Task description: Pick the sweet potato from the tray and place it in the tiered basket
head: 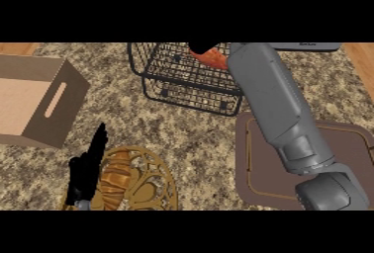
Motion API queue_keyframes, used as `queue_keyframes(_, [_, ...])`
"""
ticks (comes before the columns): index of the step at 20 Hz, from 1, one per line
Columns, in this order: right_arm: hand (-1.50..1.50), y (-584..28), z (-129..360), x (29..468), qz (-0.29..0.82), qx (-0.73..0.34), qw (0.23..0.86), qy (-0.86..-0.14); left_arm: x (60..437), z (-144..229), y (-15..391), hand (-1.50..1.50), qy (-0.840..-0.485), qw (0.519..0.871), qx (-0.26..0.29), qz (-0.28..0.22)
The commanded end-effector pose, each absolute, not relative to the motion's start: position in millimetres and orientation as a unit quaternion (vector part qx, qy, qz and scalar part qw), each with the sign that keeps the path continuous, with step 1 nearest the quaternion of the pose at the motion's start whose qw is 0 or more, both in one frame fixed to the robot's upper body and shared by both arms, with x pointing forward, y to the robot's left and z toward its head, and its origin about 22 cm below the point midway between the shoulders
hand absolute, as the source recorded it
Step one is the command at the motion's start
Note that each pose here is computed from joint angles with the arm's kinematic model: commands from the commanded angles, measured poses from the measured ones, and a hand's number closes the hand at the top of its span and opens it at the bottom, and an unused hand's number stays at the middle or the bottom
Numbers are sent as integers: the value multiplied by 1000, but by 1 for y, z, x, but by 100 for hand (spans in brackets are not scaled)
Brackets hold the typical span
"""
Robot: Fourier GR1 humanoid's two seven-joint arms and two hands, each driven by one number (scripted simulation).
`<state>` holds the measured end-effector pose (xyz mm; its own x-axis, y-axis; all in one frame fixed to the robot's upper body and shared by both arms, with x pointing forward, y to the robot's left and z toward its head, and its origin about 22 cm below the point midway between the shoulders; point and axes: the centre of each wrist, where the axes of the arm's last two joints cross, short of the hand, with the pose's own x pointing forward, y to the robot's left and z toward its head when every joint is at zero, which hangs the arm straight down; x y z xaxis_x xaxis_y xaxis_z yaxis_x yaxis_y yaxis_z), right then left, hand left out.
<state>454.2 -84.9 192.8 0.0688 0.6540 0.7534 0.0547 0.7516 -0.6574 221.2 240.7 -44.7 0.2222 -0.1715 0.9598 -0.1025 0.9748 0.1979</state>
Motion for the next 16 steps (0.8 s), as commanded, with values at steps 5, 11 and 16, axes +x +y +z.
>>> queue_keyframes(5, [-150, -92, 189, 459, 89, -158, 688, -702, 211, -50, 231, 0, -610, 785, 105, -21])
queue_keyframes(11, [-150, -142, 202, 465, -18, -225, 631, -742, 213, -54, 251, 0, -605, 788, 109, -22])
queue_keyframes(16, [-150, -204, 214, 462, -99, -280, 636, -712, 217, -52, 253, 0, -598, 791, 127, -8])
